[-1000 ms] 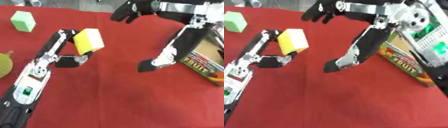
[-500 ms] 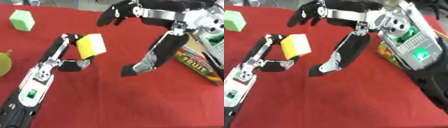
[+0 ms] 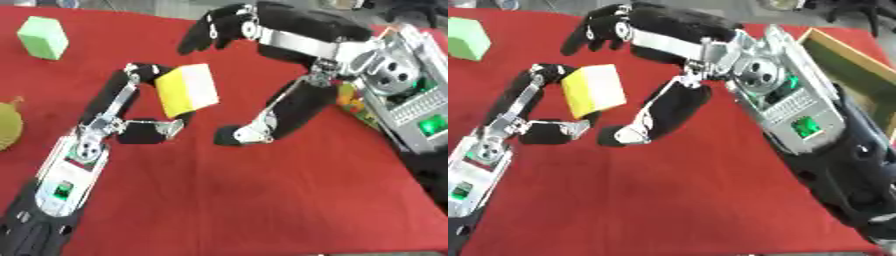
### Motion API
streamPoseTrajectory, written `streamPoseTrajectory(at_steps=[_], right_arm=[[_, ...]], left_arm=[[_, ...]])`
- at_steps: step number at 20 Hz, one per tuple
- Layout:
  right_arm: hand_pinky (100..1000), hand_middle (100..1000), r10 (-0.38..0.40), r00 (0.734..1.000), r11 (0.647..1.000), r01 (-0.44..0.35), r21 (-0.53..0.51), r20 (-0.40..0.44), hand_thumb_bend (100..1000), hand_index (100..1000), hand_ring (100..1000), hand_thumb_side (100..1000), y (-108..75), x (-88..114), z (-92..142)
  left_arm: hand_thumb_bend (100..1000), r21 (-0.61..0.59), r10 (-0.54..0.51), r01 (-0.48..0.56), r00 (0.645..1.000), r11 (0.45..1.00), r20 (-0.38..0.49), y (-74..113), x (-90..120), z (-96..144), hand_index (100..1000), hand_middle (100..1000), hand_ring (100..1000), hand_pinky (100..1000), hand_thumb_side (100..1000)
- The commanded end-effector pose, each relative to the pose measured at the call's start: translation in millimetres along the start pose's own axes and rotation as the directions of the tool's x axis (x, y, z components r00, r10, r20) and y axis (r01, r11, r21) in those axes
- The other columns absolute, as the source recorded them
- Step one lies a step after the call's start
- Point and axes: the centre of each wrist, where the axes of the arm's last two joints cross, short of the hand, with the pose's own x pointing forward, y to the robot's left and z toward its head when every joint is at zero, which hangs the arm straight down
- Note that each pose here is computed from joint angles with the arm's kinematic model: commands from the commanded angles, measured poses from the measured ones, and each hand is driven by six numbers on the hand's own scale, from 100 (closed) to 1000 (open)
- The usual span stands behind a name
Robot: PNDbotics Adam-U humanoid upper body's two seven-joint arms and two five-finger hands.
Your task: Pick up the objects with one hand, pass them to the other hand, and then place them into the box on the other side of the table.
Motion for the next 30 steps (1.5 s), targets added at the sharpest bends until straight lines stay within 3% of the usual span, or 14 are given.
streamPoseTrajectory(at_steps=[1,11,30], right_arm=[[819,823,0.035,0.999,0.999,-0.036,-0.026,-0.018,527,848,837,250,-0.8,-1,-2],[808,807,0.074,0.995,0.992,-0.081,-0.095,-0.072,528,837,823,201,10.0,-11,-10],[793,755,0.033,0.995,0.996,-0.041,-0.082,-0.096,499,789,797,149,18.4,-22,-16]], left_arm=[[100,0.021,0.004,-0.005,0.999,1.000,0.048,6.2,11,-4,540,435,553,701,214],[100,0.016,0.032,-0.034,0.994,0.999,0.109,9.3,21,-3,544,434,553,700,211],[100,-0.010,0.056,-0.056,0.983,0.998,0.176,10.3,35,-3,549,435,555,700,212]])
